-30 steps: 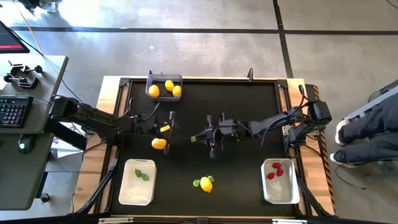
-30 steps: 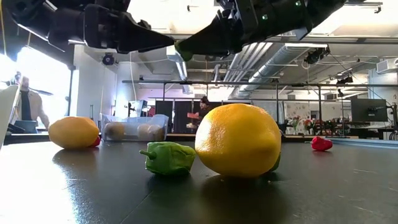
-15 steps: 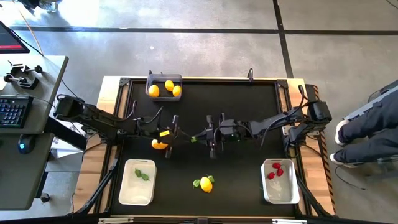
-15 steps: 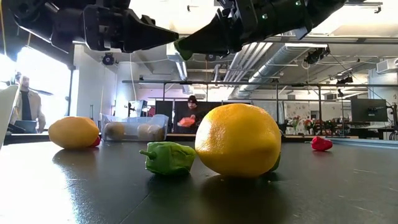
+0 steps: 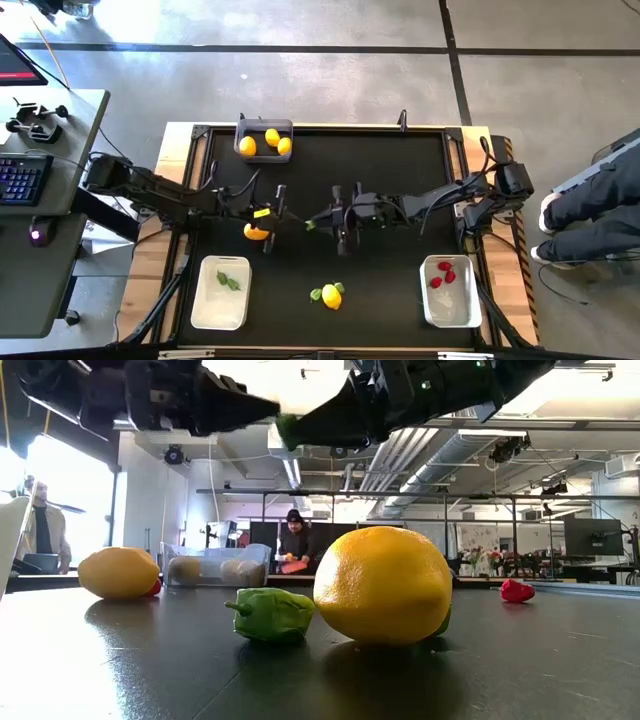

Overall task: Sort produce into baskets
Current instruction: Put the green chili pepper into the white bin

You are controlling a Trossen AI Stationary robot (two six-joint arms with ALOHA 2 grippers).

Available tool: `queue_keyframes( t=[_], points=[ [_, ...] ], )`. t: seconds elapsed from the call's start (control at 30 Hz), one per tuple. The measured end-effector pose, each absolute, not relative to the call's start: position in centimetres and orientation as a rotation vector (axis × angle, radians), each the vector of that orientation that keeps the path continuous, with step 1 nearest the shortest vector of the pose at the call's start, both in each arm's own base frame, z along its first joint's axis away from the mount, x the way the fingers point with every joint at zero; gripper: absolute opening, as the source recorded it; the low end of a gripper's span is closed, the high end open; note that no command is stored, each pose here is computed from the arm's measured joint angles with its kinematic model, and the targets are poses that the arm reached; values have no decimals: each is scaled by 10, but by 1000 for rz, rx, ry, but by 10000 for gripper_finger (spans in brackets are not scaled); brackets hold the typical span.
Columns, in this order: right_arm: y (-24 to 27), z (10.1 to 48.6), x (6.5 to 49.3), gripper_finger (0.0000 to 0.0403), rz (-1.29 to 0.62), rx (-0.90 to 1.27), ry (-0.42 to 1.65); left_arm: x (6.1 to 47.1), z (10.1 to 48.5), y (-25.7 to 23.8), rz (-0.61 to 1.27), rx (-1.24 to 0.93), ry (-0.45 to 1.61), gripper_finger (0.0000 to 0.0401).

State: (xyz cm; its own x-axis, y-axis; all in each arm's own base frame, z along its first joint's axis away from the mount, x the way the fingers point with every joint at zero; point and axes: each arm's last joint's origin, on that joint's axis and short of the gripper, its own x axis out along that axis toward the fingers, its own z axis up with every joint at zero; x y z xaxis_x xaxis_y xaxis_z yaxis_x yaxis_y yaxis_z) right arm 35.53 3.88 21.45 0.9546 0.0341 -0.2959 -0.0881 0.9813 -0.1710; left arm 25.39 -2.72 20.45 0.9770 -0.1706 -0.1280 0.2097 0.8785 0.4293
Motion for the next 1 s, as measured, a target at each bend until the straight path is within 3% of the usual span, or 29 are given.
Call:
queue_keyframes(
  t=[0.2,0.33,0.67,1.0],
  points=[
    [37,214,355,189,10,-168,303,239,219,-27,-212,428,106,0],
    [37,214,355,213,10,-167,304,223,226,-34,-255,377,155,0],
    [36,211,354,216,4,-172,341,170,233,-69,-471,152,345,0],
    [35,209,353,216,-23,-179,365,139,219,-93,-502,24,672,0]
  ],
)
